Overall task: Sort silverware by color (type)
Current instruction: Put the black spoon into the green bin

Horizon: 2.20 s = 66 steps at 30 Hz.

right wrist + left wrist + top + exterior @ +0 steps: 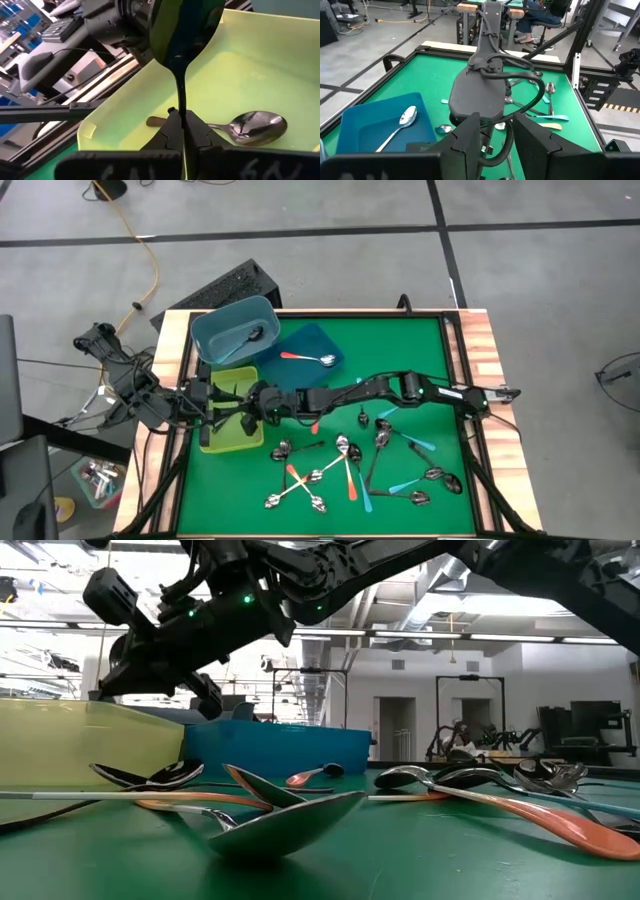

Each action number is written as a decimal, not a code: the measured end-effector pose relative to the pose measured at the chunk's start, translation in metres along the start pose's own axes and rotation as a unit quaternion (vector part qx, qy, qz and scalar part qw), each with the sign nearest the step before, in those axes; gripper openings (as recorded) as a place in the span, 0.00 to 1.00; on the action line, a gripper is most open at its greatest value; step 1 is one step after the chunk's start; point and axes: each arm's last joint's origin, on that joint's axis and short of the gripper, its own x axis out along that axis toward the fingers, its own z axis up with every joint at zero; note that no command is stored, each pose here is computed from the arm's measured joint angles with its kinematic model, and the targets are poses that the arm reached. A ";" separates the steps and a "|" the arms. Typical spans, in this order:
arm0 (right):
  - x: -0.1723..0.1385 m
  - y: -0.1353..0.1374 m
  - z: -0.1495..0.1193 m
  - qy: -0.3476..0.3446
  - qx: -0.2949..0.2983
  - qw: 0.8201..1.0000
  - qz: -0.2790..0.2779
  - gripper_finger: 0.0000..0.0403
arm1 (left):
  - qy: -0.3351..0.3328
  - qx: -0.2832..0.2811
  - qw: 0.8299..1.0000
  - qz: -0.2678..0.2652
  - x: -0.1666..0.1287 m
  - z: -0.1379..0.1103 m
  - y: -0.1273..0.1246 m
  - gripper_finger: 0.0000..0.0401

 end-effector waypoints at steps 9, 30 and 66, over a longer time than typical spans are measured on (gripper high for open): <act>-0.001 -0.002 -0.003 0.018 -0.023 0.999 -0.018 0.17 | 0.000 0.000 1.000 0.000 0.000 0.000 0.000 0.25; -0.077 0.039 0.042 0.156 -0.208 0.965 -0.033 0.38 | 0.000 -0.003 1.000 0.000 0.000 0.000 0.000 0.25; -0.077 0.027 -0.080 0.415 -0.328 0.841 -0.112 0.32 | 0.010 -0.004 1.000 -0.009 0.000 -0.002 0.000 0.25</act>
